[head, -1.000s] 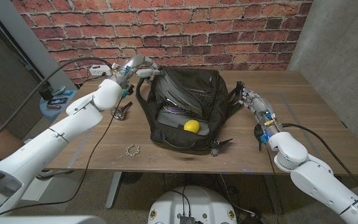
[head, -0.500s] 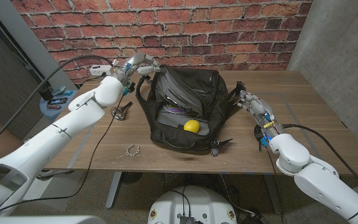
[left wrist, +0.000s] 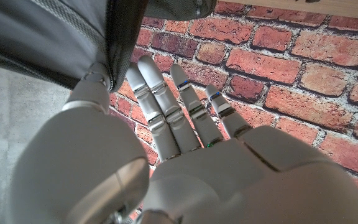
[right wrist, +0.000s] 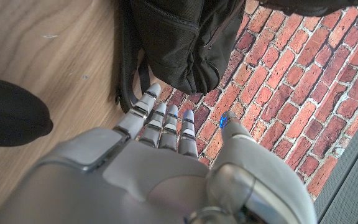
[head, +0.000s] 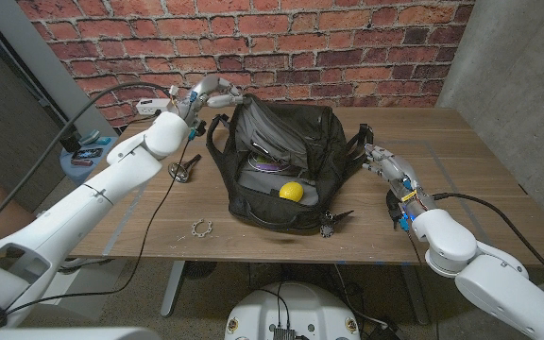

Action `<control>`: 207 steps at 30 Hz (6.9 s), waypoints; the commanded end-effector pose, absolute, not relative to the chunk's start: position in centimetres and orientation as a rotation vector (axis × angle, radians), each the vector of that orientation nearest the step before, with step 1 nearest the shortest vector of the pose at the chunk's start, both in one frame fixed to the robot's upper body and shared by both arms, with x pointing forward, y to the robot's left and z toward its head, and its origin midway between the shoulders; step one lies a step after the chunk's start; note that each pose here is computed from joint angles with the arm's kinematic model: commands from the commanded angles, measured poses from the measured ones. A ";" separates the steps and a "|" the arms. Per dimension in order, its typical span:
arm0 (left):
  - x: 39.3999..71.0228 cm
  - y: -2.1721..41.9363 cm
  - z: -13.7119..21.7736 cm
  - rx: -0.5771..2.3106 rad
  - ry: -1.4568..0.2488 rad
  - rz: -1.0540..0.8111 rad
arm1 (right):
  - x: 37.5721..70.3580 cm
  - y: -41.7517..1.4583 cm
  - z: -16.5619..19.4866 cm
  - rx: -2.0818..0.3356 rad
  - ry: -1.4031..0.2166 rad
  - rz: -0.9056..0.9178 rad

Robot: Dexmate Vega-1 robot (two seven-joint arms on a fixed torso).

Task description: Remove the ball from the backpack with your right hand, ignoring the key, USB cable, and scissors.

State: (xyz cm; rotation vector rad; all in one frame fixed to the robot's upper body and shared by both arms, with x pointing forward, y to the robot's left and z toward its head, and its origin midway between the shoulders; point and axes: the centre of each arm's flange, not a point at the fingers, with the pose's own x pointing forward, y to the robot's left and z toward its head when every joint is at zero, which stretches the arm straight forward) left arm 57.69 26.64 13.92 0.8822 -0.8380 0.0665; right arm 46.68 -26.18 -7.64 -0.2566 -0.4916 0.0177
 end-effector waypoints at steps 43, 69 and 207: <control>60.8 26.0 15.2 0.672 -0.756 -0.005 | 37.7 -20.2 -6.5 -0.500 -0.440 0.013; 60.7 24.7 14.3 0.604 -0.737 -0.056 | 34.9 -16.7 -5.3 -0.701 -0.508 0.090; 61.2 29.4 11.0 0.360 -0.664 -0.016 | 43.7 -5.3 -3.5 -1.433 -0.625 0.235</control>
